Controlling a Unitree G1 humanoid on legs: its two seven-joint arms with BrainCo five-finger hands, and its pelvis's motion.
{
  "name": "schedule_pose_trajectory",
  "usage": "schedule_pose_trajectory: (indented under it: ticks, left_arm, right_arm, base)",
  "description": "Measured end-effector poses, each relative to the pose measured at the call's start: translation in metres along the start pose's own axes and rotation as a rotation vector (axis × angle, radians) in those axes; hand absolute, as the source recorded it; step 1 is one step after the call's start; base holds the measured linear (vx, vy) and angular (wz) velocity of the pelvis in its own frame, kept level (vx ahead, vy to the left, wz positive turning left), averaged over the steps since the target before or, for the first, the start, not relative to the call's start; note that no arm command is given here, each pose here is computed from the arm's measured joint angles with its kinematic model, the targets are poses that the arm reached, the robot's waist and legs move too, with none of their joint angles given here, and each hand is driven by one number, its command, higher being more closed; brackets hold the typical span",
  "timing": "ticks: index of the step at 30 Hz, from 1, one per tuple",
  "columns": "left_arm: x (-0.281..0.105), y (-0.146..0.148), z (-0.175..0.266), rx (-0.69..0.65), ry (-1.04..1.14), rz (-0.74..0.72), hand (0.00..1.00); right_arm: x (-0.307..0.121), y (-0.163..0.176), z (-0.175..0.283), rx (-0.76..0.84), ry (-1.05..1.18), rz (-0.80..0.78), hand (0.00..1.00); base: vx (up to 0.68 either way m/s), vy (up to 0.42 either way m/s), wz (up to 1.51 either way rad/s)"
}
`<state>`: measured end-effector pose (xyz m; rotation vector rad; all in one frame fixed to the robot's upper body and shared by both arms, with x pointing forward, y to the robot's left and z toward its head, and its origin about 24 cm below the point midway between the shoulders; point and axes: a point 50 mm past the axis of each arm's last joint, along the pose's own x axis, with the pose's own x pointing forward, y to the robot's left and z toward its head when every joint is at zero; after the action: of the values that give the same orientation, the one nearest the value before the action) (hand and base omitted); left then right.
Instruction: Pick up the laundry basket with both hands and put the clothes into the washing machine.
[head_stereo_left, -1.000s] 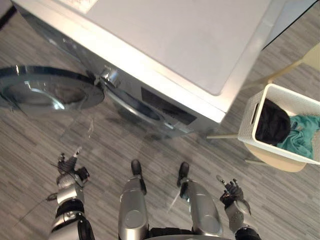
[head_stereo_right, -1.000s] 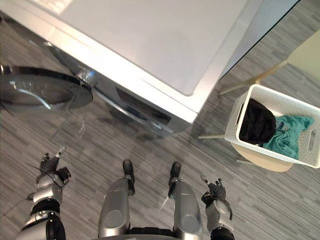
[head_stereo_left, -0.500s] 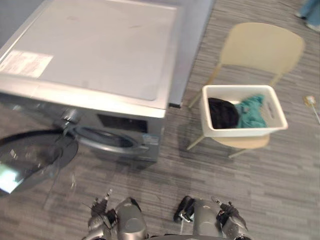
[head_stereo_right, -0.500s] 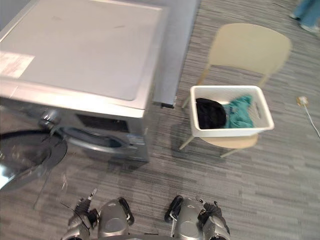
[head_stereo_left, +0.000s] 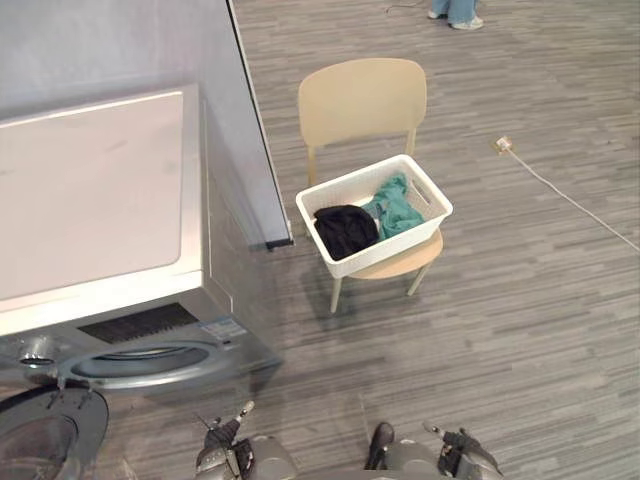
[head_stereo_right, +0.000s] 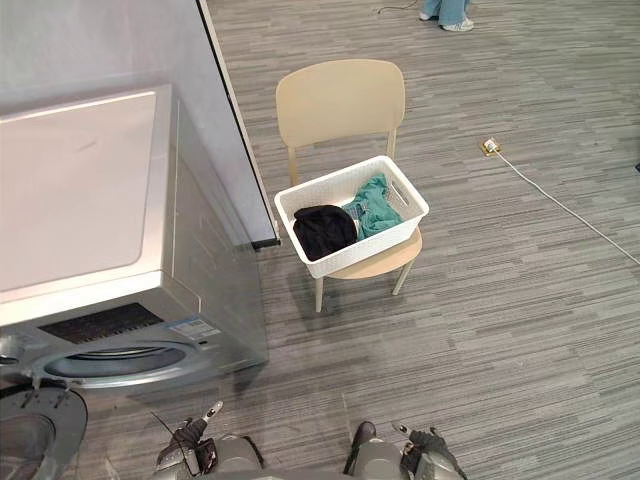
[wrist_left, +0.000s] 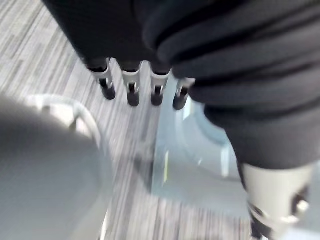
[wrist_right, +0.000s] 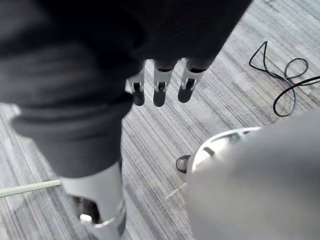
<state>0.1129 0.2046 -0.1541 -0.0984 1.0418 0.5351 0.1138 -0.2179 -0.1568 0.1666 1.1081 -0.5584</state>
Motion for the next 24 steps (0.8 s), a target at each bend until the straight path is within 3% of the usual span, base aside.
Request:
schedule_pose_trajectory:
  ticks: [8, 13, 20, 22, 24]
  left_arm:
    - [0.002, 0.007, -0.001, 0.018, 0.003, -0.013, 0.0]
    - [0.004, 0.016, 0.003, 0.044, -0.011, 0.0, 0.0]
    - [0.004, 0.033, 0.0, 0.074, -0.005, 0.058, 0.0]
    - [0.003, 0.05, -0.01, 0.076, 0.02, 0.104, 0.0]
    - [-0.002, 0.047, -0.025, 0.034, 0.061, 0.105, 0.0]
  right_arm:
    - [-0.002, 0.014, 0.002, 0.047, -0.004, 0.028, 0.0]
    - [-0.005, 0.022, 0.01, 0.031, -0.055, 0.058, 0.0]
    - [-0.02, 0.035, 0.08, 0.107, -0.347, 0.129, 0.0]
    - [-0.029, 0.043, 0.096, 0.087, -0.429, 0.165, 0.0]
    - [-0.04, 0.047, 0.125, 0.036, -0.564, 0.205, 0.0]
  base:
    - [0.03, 0.177, -0.93]
    - [0.09, 0.014, -0.18]
    - [0.09, -0.293, 0.0]
    - [0.18, -0.599, -0.44]
    - [0.19, -0.605, -0.64]
